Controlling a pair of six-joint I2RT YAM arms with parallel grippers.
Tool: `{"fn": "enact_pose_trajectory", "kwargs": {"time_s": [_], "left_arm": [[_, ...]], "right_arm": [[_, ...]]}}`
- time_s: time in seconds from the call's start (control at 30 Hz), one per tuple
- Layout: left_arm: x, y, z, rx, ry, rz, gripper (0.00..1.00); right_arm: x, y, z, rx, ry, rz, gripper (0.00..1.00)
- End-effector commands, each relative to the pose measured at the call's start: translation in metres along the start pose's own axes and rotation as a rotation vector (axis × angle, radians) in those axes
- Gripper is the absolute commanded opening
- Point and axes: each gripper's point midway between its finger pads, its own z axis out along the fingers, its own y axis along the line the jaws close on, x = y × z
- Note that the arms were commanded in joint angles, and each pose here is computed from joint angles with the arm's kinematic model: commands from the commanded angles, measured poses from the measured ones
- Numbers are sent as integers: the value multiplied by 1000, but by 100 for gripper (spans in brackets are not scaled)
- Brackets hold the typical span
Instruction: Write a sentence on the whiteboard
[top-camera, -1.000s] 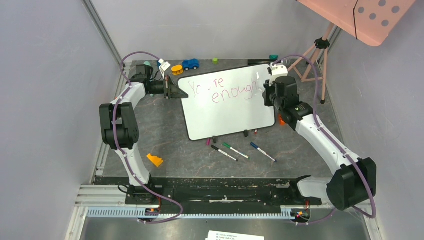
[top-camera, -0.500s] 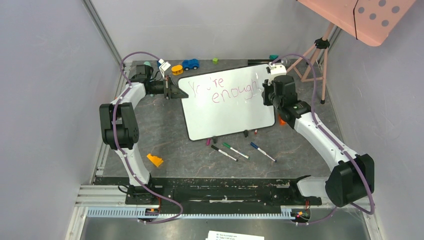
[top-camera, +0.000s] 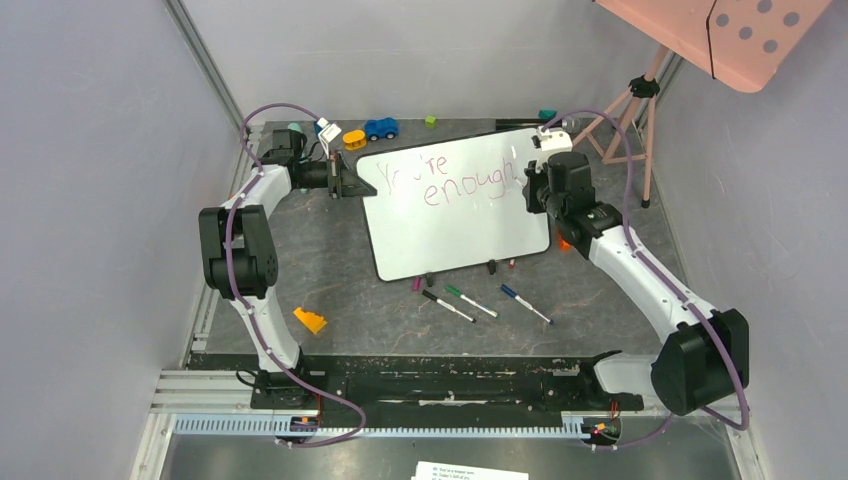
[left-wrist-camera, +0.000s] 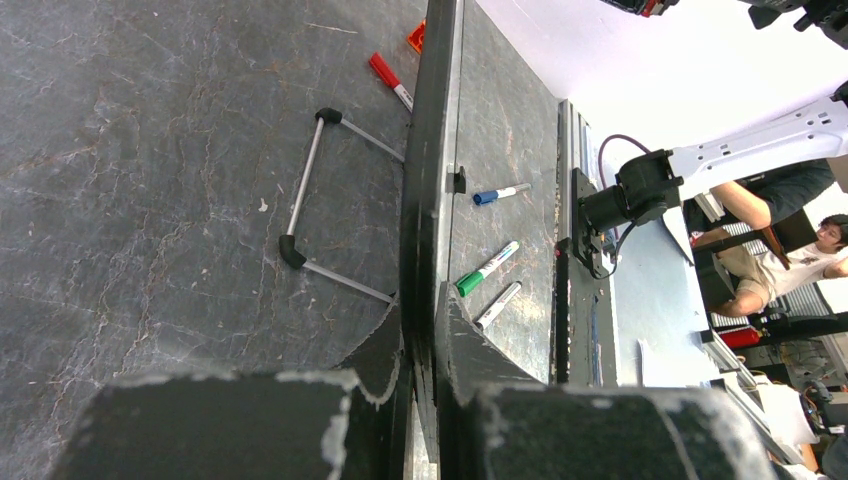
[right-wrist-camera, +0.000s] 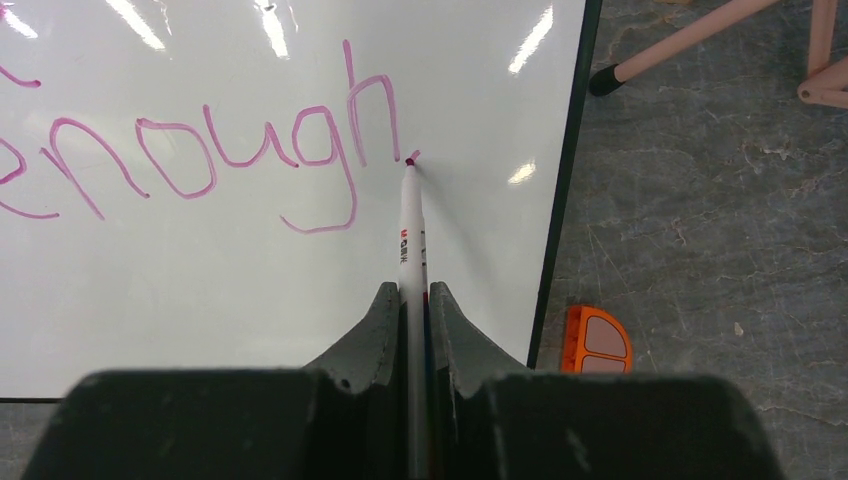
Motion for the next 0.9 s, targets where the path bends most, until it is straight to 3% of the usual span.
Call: {"fn": "enact_pose_trajectory", "kwargs": {"time_s": [0.0,0.33,0.67,0.87], "left_arm": [[45,47,13,-181,151,115,2],[45,47,12,-181,150,119,2],[45,47,13,-181,150,117,2],[45,47,13,-181,150,116,2]], "right_arm": [[0,5,-7,-38,-8,6,0],[-36,18,-36,-122,-95,25,0],[-46,24,-47,-160,-139,29,0],[-24,78,-49,-228,-105,-75,0]]}}
